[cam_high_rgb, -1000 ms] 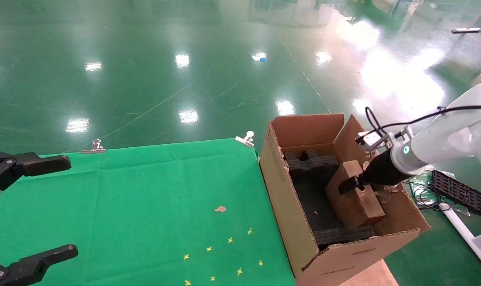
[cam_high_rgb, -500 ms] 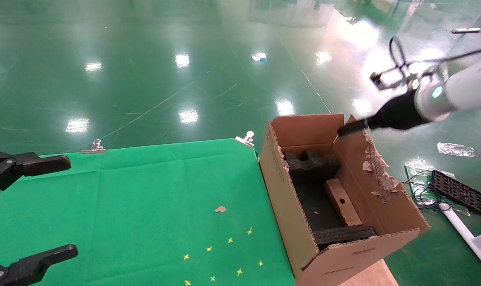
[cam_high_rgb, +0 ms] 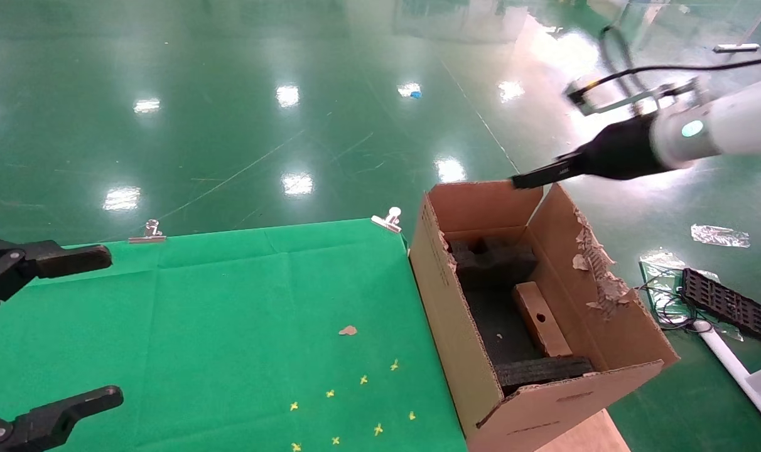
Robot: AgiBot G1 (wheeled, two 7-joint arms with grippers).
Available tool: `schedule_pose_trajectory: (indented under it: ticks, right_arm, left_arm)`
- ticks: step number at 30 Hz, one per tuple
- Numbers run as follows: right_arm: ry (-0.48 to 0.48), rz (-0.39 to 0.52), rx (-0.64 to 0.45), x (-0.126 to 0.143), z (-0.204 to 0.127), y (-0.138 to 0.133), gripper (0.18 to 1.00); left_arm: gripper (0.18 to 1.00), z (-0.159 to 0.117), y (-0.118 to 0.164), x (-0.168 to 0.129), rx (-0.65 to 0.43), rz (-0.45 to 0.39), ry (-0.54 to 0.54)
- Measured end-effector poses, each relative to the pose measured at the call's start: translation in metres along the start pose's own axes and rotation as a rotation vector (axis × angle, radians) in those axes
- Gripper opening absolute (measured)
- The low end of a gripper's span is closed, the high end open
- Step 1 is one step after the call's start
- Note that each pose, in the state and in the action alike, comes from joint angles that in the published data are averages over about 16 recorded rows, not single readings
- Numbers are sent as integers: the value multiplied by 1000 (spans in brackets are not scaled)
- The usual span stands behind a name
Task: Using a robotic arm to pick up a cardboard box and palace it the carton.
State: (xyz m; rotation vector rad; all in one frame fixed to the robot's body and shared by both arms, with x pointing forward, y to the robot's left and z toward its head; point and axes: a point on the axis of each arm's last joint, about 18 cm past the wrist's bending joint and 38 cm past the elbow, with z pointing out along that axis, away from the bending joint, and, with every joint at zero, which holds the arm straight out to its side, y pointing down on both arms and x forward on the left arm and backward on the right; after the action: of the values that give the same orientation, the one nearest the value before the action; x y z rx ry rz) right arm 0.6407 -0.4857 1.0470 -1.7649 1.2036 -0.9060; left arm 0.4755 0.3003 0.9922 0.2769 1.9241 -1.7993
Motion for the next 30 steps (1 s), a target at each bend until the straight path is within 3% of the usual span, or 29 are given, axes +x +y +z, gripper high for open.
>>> schedule_pose_trajectory:
  ticks: [15, 30]
  right_arm:
    - [-368, -115, 124, -87, 36, 17, 1000]
    - [-659, -244, 319, -157, 20, 31, 1000]
  left_arm:
    - [1000, 0, 0, 0, 0, 0, 0]
    - [1000, 0, 0, 0, 0, 0, 0]
